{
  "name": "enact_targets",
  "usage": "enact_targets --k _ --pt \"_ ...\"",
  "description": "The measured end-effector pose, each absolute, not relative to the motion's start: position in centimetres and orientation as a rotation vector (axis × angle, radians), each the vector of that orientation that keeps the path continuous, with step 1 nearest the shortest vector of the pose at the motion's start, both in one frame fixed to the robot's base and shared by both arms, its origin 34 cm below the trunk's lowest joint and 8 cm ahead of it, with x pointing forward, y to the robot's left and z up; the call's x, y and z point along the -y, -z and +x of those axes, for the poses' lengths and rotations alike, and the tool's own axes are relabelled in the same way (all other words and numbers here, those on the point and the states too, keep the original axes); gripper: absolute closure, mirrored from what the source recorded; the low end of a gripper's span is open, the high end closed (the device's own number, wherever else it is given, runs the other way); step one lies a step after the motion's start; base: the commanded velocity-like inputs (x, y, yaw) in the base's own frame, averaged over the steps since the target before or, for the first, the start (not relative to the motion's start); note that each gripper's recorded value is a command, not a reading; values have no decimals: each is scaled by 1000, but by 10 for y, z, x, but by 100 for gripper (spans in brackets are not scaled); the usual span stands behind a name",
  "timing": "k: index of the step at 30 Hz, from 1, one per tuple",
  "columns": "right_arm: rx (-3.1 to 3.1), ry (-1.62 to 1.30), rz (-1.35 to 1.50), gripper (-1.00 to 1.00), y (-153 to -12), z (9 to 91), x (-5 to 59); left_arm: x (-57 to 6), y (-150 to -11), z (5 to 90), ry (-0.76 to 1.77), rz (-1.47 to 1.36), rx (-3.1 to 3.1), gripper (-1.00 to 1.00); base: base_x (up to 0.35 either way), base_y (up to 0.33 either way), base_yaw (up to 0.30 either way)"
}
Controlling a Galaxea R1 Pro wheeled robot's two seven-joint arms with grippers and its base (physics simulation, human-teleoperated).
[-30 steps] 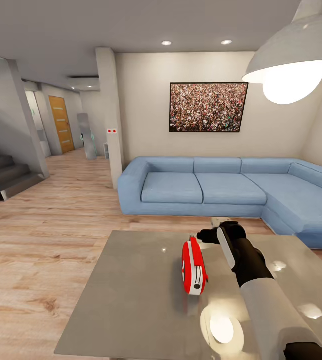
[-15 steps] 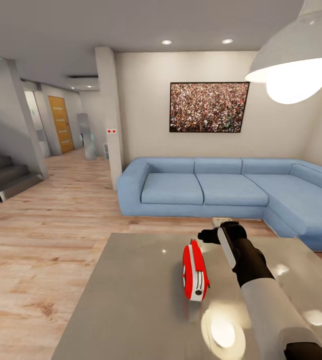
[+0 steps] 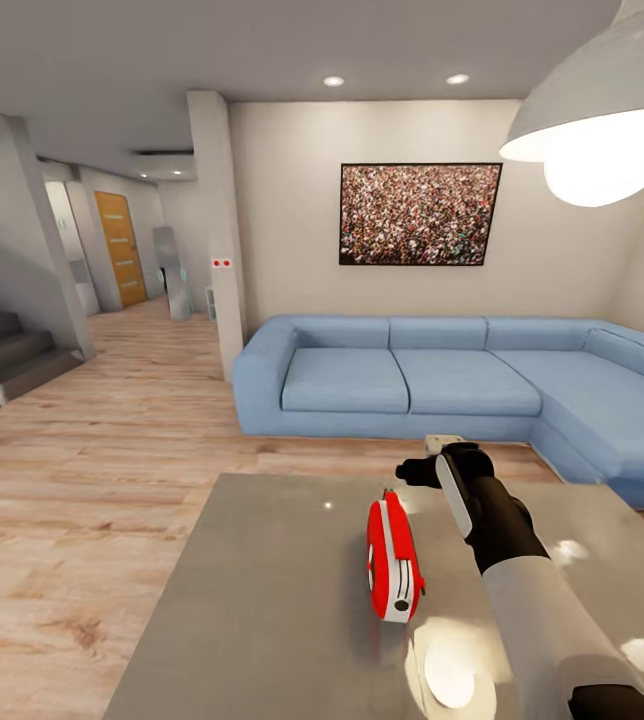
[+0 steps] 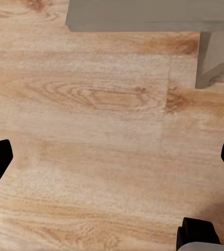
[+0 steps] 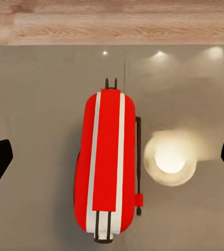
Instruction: Turn on the radio receiver that's on the table in the living room.
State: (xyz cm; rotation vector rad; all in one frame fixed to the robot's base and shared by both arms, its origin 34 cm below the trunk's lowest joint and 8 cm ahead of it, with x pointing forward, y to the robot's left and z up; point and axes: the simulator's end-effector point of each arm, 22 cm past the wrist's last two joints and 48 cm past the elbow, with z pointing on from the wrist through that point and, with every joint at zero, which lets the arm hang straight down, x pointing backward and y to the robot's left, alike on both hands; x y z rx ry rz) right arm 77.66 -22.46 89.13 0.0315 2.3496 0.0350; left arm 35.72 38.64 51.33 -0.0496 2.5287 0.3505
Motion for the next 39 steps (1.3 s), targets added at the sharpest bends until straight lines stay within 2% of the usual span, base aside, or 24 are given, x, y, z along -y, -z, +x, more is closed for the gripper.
enact_targets --k 16,23,39 --pt "-2417 -29 22 -100 -865 768 223 -391 -515 358 -359 -46 -2525 -100 70 0 0" --pt "-2445 -29 19 -100 -854 764 222 -393 -515 358 -363 -47 -2525 -100 182 0 0" --pt "-2448 -31 17 -100 -853 764 221 -424 -521 355 -418 -124 -2510 -100 2 0 0"
